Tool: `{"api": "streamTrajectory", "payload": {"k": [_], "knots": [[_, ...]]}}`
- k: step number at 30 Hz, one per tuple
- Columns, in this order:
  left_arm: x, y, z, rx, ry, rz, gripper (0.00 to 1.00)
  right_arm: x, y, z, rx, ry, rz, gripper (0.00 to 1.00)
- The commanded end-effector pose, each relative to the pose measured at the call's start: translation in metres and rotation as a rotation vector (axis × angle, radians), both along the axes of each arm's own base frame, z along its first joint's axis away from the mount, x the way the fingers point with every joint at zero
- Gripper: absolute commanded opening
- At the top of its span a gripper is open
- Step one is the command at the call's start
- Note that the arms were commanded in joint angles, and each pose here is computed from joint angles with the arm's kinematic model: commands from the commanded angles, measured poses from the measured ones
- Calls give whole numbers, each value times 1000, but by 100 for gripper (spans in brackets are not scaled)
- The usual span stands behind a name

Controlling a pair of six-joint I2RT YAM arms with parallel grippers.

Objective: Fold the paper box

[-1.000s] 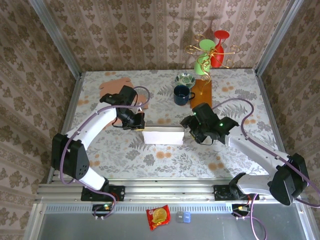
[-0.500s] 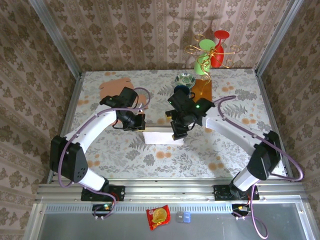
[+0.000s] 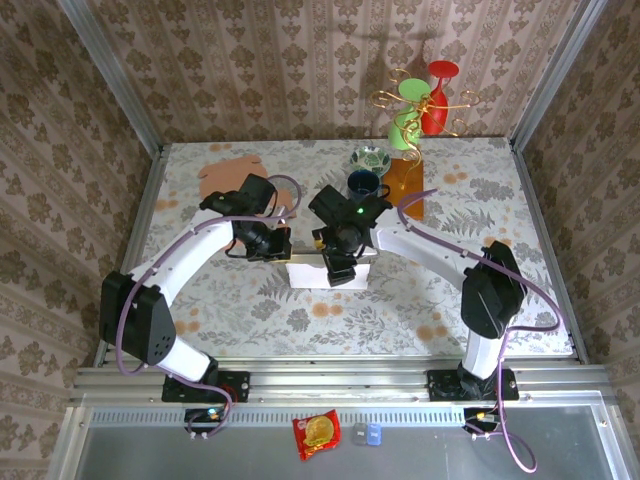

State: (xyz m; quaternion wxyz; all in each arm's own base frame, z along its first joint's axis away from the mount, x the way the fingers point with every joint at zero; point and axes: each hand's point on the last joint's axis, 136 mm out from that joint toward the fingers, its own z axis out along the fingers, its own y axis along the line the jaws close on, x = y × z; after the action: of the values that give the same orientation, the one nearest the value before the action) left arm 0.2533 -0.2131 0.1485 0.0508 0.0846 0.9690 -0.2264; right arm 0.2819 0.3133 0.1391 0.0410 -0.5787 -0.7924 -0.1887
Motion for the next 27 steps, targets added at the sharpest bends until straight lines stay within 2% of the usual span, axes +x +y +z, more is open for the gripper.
{"api": "streamTrajectory", "payload": {"k": [1, 7, 16, 27], "knots": [[-10, 3, -4, 25, 28, 0, 0, 1, -1, -14, -23, 56, -102, 81], [-11, 3, -2, 23, 27, 0, 0, 9, 3, -18, -16, 35, -120, 76], [-13, 1, 0, 22, 23, 1, 0, 17, 2, -22, -8, 12, -142, 76], [-16, -2, 5, 19, 3, 9, 0, 14, -9, -22, -27, 15, -163, 46]]}}
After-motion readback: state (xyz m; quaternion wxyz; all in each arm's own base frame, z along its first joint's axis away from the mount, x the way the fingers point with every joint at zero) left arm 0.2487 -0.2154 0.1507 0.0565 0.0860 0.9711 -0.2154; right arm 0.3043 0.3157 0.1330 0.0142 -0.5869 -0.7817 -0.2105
